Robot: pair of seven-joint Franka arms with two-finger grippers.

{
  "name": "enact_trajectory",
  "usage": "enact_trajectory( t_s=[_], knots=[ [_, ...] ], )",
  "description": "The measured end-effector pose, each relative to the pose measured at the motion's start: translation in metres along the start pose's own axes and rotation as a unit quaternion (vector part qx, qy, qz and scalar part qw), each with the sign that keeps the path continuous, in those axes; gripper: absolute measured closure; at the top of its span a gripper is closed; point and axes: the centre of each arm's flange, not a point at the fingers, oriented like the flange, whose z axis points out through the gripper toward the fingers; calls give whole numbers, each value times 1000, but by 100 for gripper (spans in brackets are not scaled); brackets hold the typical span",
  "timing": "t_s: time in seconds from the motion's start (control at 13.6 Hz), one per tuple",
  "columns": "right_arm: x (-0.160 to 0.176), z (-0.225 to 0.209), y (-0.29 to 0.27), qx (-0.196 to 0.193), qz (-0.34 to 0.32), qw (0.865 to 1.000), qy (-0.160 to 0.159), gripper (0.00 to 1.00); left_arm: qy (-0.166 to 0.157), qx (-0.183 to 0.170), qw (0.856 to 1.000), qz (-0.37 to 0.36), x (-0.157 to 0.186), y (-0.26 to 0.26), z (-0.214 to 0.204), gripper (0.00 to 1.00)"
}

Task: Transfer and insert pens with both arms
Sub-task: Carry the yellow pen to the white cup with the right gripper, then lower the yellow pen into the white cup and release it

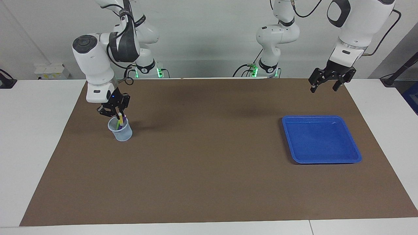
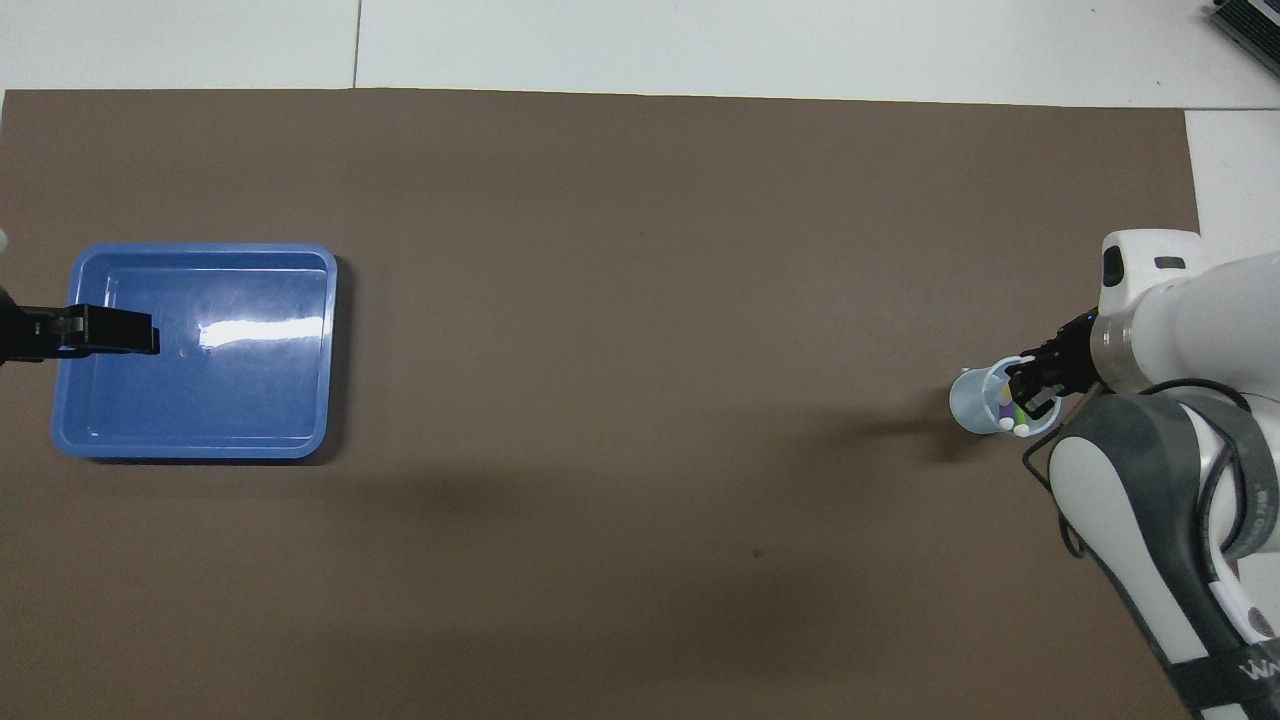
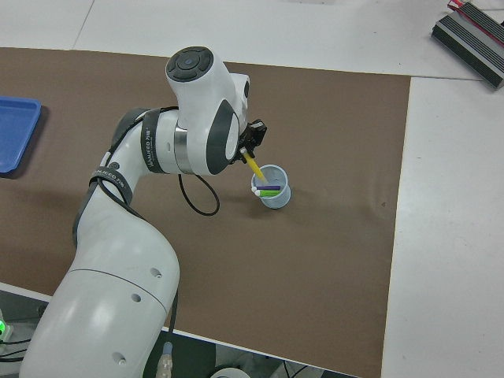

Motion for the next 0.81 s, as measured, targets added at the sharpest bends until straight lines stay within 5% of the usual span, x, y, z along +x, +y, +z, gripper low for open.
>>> enact_trajectory(
  t_s=[0.29, 0.81],
  knots=[
    [0, 0, 0, 1, 1, 1000, 1, 33, 4, -1, 1000, 2, 9, 1, -2, 0],
    [-4, -49, 9, 46, 44, 998, 14, 30, 11, -1, 1000, 5, 11, 4, -6, 0]
  ],
)
